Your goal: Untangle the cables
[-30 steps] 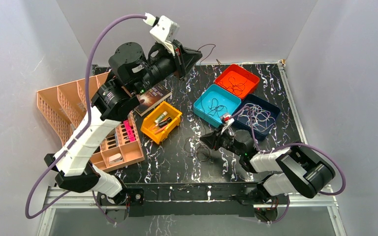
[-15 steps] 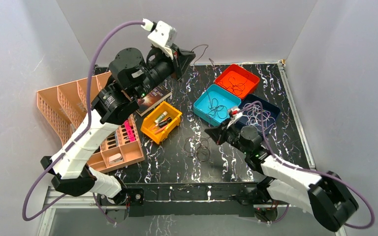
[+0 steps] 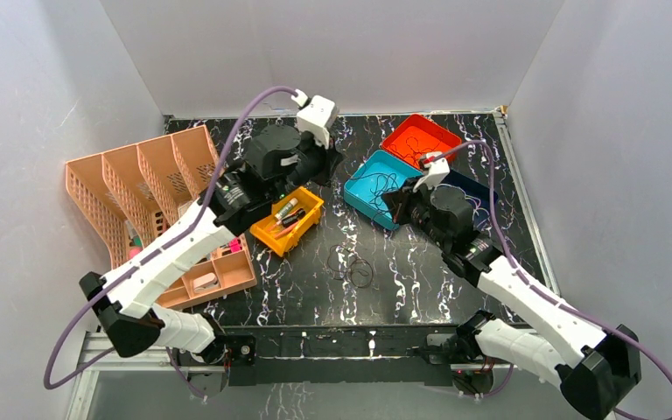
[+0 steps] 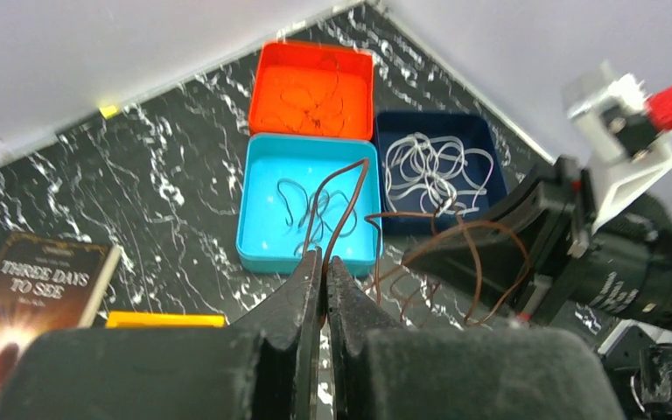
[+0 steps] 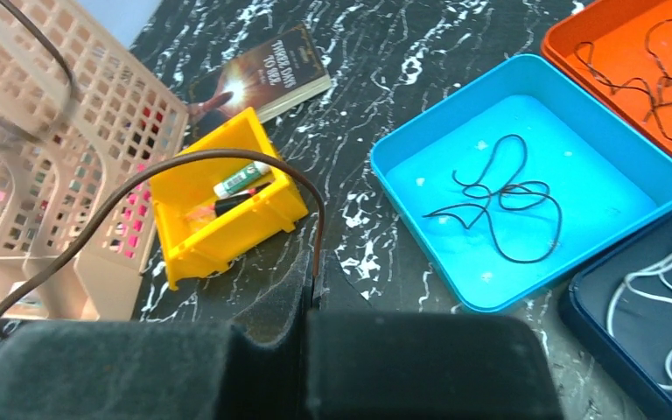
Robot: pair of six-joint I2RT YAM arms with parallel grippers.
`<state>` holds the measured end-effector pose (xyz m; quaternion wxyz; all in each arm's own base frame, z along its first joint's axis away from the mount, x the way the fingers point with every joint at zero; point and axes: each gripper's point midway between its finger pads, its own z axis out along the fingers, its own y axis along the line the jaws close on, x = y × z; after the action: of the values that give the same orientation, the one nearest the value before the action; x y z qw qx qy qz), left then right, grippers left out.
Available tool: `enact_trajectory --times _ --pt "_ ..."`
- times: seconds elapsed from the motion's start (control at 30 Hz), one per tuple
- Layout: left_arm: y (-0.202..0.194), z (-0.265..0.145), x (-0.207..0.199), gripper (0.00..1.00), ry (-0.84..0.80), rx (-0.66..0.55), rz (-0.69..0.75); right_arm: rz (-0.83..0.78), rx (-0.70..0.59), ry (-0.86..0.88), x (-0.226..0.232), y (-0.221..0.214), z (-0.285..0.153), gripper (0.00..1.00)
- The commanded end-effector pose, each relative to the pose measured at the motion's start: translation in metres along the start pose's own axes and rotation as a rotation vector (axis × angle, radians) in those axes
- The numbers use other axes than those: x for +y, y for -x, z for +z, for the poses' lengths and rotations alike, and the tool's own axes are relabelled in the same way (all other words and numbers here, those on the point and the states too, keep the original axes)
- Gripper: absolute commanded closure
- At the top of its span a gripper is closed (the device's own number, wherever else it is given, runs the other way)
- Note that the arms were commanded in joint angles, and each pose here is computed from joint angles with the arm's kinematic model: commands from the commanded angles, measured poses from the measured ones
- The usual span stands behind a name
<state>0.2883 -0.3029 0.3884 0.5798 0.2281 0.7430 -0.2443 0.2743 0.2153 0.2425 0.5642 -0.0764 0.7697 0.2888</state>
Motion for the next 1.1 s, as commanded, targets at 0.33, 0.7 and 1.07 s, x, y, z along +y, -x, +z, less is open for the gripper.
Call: enact_trajectory --times 0.33,0.7,1.07 --pt "-0.083 0.099 0.032 1.00 -0.025 0.172 -0.108 0.041 -0.101 -0.146 -0.055 0.061 0.062 1.00" --pt "-0.121 0.176 0.045 1.00 -0.108 0.234 -0.157 0.092 -0.004 -0.236 -0.128 0.033 0.145 1.00" --pt "-0.178 0.238 0.041 1.00 -0.162 0.353 -0.199 0.090 0.172 -0.294 -0.163 -0.012 0.175 0.77"
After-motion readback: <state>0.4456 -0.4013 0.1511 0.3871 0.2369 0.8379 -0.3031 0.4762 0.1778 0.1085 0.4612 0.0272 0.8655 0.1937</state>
